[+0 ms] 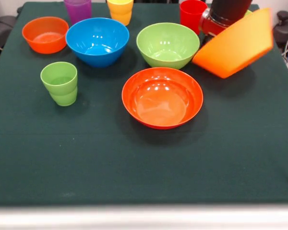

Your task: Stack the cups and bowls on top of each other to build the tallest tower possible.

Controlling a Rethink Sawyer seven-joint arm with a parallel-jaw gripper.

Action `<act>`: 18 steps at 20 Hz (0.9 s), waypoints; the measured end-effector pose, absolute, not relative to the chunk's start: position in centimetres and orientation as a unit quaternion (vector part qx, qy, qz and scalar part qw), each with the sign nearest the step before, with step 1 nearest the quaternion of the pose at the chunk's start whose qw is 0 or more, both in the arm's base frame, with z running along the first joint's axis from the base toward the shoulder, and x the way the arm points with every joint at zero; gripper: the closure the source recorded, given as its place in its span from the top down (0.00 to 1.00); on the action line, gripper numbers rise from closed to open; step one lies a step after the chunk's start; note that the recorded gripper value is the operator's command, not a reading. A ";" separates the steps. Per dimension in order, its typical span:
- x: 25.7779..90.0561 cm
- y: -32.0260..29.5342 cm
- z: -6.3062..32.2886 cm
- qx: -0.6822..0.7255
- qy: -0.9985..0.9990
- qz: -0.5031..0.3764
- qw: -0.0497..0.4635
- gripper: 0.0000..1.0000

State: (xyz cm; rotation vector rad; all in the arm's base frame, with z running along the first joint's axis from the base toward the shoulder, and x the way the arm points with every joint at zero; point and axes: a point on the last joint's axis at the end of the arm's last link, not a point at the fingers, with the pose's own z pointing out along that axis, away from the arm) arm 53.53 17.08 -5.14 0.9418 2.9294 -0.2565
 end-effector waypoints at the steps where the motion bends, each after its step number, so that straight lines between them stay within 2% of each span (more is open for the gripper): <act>1: 53.4 17.0 -5.4 0.304 0.948 -0.085 0.027 0.00; 12: 53.8 16.9 -5.7 0.298 0.949 -0.094 0.035 0.00; 18: 55.6 16.9 -3.7 0.320 0.944 -0.070 0.032 0.00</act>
